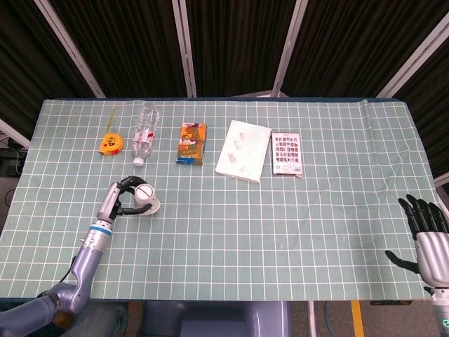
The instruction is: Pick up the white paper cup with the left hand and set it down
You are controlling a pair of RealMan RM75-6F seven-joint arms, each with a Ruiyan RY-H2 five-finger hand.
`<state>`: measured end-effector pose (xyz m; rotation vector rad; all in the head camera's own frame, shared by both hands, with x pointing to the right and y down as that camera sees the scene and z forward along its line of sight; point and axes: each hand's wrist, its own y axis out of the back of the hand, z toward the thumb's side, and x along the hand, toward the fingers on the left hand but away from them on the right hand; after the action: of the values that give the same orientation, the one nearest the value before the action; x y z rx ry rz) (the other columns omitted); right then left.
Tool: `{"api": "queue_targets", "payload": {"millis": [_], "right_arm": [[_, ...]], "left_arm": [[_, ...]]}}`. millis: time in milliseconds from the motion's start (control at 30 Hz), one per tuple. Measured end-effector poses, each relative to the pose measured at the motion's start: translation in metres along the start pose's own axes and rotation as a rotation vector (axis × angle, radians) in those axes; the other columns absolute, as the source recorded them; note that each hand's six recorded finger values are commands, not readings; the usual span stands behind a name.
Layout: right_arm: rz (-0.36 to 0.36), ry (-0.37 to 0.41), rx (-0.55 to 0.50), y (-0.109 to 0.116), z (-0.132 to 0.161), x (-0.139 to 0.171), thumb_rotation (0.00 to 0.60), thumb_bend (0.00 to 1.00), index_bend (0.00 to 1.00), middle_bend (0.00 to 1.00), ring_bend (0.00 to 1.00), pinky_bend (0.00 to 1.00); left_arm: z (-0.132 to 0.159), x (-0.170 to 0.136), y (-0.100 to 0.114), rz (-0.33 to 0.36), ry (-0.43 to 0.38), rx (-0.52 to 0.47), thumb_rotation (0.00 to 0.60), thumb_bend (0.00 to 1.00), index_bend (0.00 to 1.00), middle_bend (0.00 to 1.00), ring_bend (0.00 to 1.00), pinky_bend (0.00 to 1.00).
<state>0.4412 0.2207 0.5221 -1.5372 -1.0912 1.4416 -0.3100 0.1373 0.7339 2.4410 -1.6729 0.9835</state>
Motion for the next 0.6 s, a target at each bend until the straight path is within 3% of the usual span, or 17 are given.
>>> {"api": "queue_targets", "payload": {"millis": [233, 300, 367, 433, 500, 600], "right_arm": [[0.004, 0.000, 0.000, -0.001, 0.000, 0.000, 0.600, 0.00, 0.00, 0.00, 0.00, 0.00], [0.006, 0.001, 0.002, -0.001, 0.000, 0.000, 0.600, 0.00, 0.00, 0.00, 0.00, 0.00], [0.007, 0.002, 0.002, -0.002, 0.001, -0.001, 0.600, 0.00, 0.00, 0.00, 0.00, 0.00], [0.007, 0.001, 0.002, -0.002, 0.000, -0.001, 0.600, 0.00, 0.00, 0.00, 0.00, 0.00], [0.007, 0.000, 0.001, -0.002, 0.000, -0.001, 0.600, 0.00, 0.00, 0.00, 0.00, 0.00], [0.007, 0.000, -0.001, -0.001, 0.000, -0.001, 0.600, 0.00, 0.00, 0.00, 0.00, 0.00]], "left_arm": [[-0.009, 0.004, -0.012, -0.015, 0.015, -0.019, 0.600, 0.20, 0.41, 0.39, 0.33, 0.43], [-0.011, 0.004, -0.014, -0.015, 0.012, -0.017, 0.600, 0.19, 0.36, 0.30, 0.27, 0.39], [-0.012, 0.003, -0.019, -0.028, 0.007, -0.015, 0.600, 0.11, 0.19, 0.09, 0.09, 0.25], [-0.013, 0.001, -0.024, -0.055, 0.001, -0.011, 0.600, 0.04, 0.05, 0.00, 0.01, 0.10], [-0.013, -0.001, -0.027, -0.076, -0.006, -0.008, 0.600, 0.02, 0.00, 0.00, 0.00, 0.02], [-0.011, -0.003, -0.025, -0.081, -0.028, 0.001, 0.600, 0.01, 0.00, 0.00, 0.00, 0.00]]}}
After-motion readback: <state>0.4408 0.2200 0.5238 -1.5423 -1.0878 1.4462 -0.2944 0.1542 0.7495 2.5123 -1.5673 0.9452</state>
